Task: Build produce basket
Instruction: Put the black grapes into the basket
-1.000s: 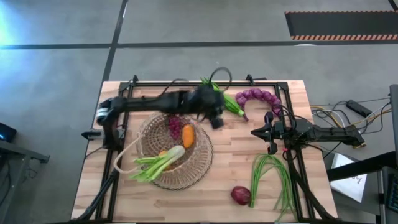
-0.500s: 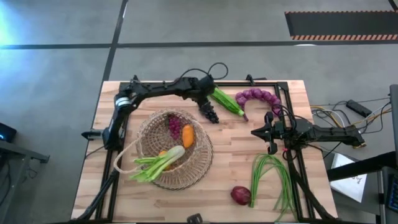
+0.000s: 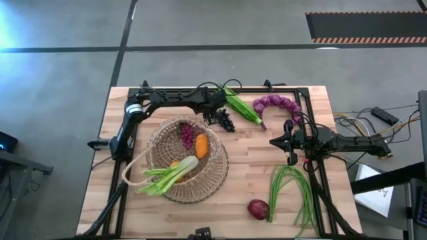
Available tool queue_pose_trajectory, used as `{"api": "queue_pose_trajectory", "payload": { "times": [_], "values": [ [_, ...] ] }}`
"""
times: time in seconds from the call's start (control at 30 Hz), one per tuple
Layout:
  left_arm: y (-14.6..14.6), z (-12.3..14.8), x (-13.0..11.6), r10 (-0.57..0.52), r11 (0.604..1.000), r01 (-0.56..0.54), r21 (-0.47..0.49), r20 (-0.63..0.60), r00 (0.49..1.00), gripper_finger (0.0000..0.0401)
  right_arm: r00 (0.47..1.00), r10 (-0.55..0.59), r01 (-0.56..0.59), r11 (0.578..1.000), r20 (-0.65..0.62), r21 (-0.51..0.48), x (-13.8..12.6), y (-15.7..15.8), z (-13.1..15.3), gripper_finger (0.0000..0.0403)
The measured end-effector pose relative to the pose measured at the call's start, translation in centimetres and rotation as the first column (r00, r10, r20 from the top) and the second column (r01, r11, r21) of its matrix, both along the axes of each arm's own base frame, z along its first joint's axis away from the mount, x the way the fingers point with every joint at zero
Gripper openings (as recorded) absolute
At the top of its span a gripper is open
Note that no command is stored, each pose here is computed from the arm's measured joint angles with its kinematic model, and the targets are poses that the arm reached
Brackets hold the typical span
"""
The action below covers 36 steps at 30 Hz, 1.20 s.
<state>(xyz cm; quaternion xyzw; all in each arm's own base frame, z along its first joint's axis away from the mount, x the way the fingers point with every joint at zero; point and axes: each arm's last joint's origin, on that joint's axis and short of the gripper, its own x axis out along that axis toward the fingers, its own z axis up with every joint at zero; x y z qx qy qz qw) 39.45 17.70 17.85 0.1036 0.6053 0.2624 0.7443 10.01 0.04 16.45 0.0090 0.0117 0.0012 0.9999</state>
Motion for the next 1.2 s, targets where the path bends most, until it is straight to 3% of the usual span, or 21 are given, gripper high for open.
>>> {"api": "queue_pose_trajectory", "payload": {
  "times": [0.2, 0.43, 0.63, 0.83, 1.07, 1.2],
  "values": [
    [-0.4, -2.1, 0.1, -0.13, 0.99, 0.132, -0.041, 0.046, 0.99, 0.0199, 1.0, 0.0, 0.0, 1.0, 0.001, 0.0, 0.0, 0.0, 0.0, 0.0018],
    [-0.8, -2.4, 0.9, -0.19, 0.978, 0.203, -0.051, 0.181, 0.965, 0.0199, 1.0, 0.0, 0.0, 1.0, 0.001, -0.002, 0.0, 0.0, 0.0, 0.0018],
    [-0.9, -2.3, 1.0, -0.221, 0.971, 0.233, -0.044, 0.193, 0.956, 0.0191, 1.0, 0.0, 0.0, 1.0, 0.0, 0.0, 0.0, 0.0, 0.0, 0.0018],
    [-0.8, -2.2, 1.2, -0.218, 0.973, 0.228, -0.025, 0.207, 0.954, 0.0135, 1.0, 0.0, 0.0, 1.0, 0.0, 0.0, 0.0, 0.0, 0.0, 0.0018],
    [-1.1, -2.0, 1.4, -0.229, 0.971, 0.238, -0.018, 0.221, 0.948, 0.0022, 1.0, 0.0, 0.0, 1.0, 0.0, -0.002, 0.0, 0.0, 0.0, 0.0018],
    [-2.4, -1.1, 1.7, -0.26, 0.963, 0.27, -0.008, 0.238, 0.936, 0.0007, 1.0, 0.0, 0.0, 1.0, 0.0, -0.001, 0.0, 0.0, 0.0, 0.0018]
  ]
}}
